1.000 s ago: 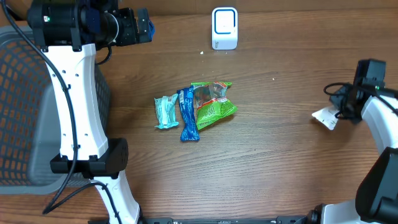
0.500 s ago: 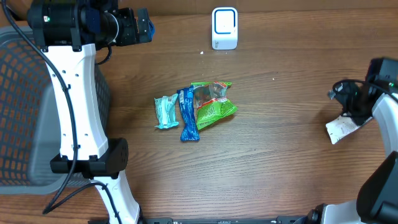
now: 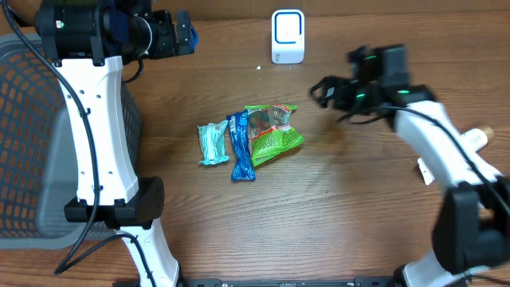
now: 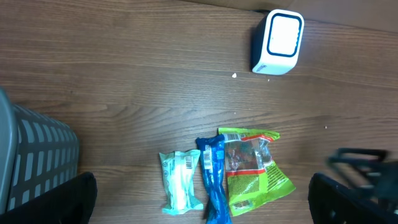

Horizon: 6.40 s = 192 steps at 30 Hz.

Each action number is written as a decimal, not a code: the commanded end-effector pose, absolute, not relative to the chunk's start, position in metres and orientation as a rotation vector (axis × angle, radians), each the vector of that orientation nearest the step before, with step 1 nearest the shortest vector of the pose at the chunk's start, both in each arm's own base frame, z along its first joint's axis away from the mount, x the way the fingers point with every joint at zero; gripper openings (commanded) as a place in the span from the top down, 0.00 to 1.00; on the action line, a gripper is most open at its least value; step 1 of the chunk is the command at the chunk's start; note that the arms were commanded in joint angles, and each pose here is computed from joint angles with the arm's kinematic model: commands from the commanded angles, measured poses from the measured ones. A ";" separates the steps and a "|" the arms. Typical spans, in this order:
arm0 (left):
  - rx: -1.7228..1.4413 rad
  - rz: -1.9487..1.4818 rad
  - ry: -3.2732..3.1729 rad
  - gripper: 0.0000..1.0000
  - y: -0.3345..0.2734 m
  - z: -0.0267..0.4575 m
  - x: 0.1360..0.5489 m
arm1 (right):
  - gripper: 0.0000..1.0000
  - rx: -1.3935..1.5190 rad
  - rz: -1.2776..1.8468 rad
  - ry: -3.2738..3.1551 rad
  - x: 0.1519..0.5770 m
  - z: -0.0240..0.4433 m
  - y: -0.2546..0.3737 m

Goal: Scan the item barcode
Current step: 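Reach the right gripper to the green snack bag and grasp it, then lift the green bag and carry it to the scanner, then hold the green bag in front of the scanner with the right gripper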

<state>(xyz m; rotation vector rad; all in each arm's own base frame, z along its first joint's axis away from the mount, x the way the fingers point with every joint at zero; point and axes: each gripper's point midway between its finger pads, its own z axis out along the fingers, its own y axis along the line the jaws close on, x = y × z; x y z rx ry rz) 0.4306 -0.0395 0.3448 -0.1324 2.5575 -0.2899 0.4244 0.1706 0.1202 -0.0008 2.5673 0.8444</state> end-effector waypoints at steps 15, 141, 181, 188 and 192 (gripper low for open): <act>-0.103 -0.299 2.539 0.00 -0.044 0.353 0.426 | 0.11 0.291 0.871 2.874 0.383 0.010 0.261; -0.103 -0.299 2.539 0.00 -0.044 0.353 0.426 | 0.96 -0.985 -1.215 1.602 0.602 0.181 0.186; -0.103 -0.299 2.539 0.00 -0.044 0.353 0.426 | 0.96 -1.061 -1.358 1.593 0.593 0.173 0.191; -0.103 -0.299 2.539 0.01 -0.044 0.353 0.426 | 0.96 -1.060 -1.300 1.539 0.595 0.179 0.207; -0.103 -0.299 2.539 0.00 -0.044 0.353 0.426 | 0.96 -1.048 -1.300 1.532 0.595 0.182 0.207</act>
